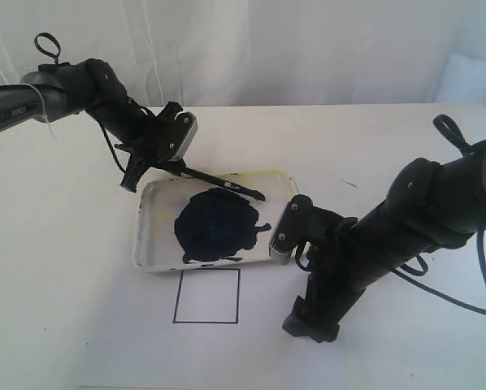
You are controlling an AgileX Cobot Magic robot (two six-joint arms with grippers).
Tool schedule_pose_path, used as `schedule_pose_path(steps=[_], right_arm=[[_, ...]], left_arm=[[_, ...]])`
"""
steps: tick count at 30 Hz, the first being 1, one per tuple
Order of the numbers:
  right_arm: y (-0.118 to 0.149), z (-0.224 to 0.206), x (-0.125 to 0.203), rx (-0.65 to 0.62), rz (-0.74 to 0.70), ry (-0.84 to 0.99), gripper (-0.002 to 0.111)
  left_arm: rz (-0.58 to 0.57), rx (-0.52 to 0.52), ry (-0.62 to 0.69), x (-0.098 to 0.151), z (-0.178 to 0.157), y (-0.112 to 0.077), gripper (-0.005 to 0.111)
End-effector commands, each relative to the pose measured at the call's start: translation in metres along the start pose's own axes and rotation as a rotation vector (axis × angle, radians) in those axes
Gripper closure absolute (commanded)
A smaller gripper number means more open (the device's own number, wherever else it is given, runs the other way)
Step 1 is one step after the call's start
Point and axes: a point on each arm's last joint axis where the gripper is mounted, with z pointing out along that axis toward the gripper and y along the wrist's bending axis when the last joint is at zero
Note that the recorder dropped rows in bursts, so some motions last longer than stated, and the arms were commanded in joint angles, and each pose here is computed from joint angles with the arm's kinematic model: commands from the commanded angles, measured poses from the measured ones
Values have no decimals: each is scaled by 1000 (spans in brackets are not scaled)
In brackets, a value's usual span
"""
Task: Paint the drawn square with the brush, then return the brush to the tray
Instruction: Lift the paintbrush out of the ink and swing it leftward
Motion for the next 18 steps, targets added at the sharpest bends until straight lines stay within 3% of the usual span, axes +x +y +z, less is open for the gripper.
schedule_pose_path(steps=[1,7,18], right_arm=[[3,11,9,-34,-10,47,19],[3,11,9,-34,-10,47,19],[3,11,9,-34,-10,47,19]], left_arm=[[151,-11,5,-2,4,0,97],[163,-35,30,-1,-1,4,107],[198,-14,5,-14,-39,14,107]])
